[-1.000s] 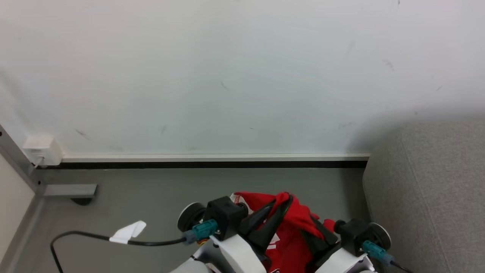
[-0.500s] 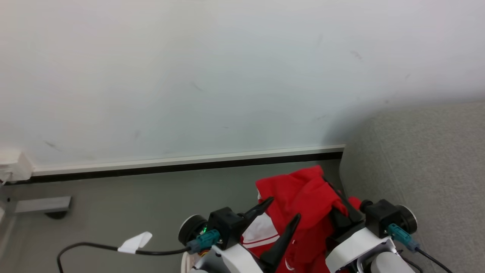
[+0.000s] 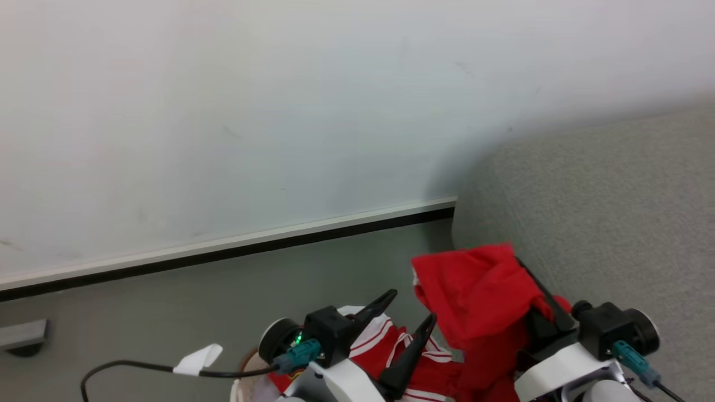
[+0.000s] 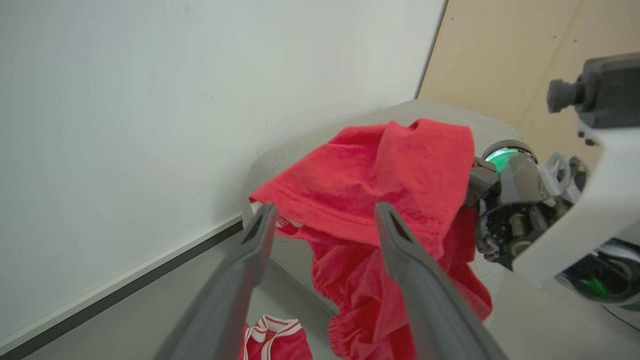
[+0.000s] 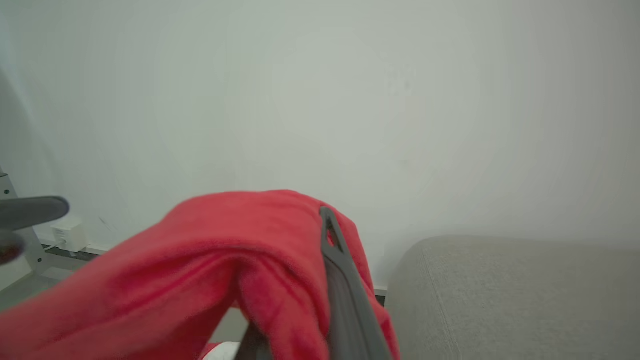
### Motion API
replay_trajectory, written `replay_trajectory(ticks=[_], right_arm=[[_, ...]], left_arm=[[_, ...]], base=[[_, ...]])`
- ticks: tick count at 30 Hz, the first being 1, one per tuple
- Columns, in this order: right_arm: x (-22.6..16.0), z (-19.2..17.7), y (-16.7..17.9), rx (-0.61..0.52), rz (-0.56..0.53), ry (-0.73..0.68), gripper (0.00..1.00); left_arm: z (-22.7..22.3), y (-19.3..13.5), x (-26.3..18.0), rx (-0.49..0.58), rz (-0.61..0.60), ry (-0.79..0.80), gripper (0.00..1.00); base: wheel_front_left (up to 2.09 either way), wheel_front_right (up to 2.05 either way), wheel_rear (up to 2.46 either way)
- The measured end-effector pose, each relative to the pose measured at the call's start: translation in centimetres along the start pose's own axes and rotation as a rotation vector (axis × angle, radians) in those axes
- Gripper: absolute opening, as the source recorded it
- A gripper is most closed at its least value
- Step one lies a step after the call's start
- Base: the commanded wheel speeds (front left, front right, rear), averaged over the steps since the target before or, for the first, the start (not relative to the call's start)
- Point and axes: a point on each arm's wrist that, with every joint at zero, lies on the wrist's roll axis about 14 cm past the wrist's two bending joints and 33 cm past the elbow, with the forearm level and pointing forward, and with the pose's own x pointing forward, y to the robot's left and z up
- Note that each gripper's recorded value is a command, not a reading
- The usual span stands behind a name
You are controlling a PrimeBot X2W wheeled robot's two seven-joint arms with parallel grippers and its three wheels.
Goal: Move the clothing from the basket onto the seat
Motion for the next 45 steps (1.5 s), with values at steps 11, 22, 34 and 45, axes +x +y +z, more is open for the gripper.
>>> replay_trajectory(ticks=[11, 22, 34, 45], right_arm=[[-2.6, 0.6, -5.0, -0.032, -0.151, -0.011, 0.0], [-1.8, 0.0, -8.0, -0.046, -0.233, 0.005, 0.0], [7.9, 3.3, -18.3, -0.214, -0.383, -0.04, 0.0], [15.6, 1.7, -29.7, -0.314, -0.618, 0.054, 0.0]], left_arm=[[-1.0, -1.5, 1.6, -0.028, -0.072, 0.018, 1.0], [-1.8, -0.2, 2.6, -0.071, -0.08, 0.019, 1.0], [-2.6, 7.0, 6.0, -0.061, -0.071, -0.038, 1.0], [-6.4, 14.2, 7.4, -0.099, -0.001, -0.076, 1.0]], base=[[0.0, 0.0, 0.0], [0.0, 0.0, 0.0], [0.0, 0.0, 0.0], [0.0, 0.0, 0.0]])
